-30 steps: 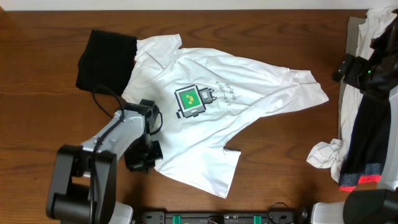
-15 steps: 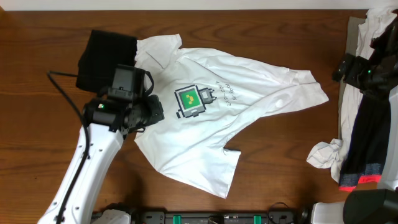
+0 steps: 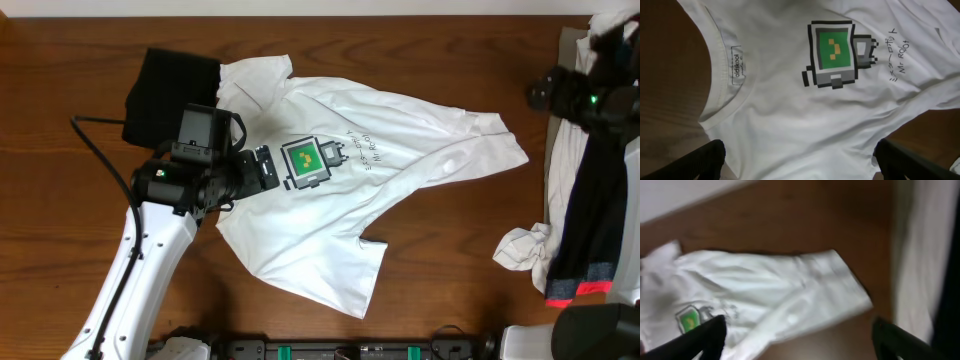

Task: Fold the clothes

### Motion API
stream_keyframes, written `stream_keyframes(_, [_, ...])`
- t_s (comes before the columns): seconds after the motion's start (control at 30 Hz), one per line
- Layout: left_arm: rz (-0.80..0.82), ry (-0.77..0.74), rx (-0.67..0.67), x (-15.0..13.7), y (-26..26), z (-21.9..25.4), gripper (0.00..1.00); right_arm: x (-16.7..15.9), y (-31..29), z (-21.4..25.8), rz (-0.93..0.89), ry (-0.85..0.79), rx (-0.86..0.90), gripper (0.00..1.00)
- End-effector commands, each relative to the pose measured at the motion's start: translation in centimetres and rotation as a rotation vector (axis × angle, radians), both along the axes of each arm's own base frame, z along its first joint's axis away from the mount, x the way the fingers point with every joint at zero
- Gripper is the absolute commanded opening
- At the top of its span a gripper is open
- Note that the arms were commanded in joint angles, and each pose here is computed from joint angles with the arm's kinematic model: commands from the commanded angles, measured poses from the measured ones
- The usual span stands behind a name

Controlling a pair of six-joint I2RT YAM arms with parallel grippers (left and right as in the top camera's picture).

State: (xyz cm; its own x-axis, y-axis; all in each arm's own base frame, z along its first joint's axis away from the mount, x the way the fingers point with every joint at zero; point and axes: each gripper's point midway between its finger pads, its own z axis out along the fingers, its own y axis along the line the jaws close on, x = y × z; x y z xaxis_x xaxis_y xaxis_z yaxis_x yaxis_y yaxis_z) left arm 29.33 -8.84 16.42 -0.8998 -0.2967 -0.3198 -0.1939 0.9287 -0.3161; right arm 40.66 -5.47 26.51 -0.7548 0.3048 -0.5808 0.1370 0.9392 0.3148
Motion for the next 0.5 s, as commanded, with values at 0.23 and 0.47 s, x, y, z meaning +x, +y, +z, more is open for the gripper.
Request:
stream_keyframes(0.23, [-0.005,-0.008,0.000,0.1,0.1,0.3,0.98,4.9,4.7,-6.2,0.178,0.057,0.080,0.71])
stream_keyframes(0.47, [-0.005,-0.007,-0.001,0.1,0.1,0.3,0.98,7.3,6.0,-12.6,0.211,0.146,0.112,0.70])
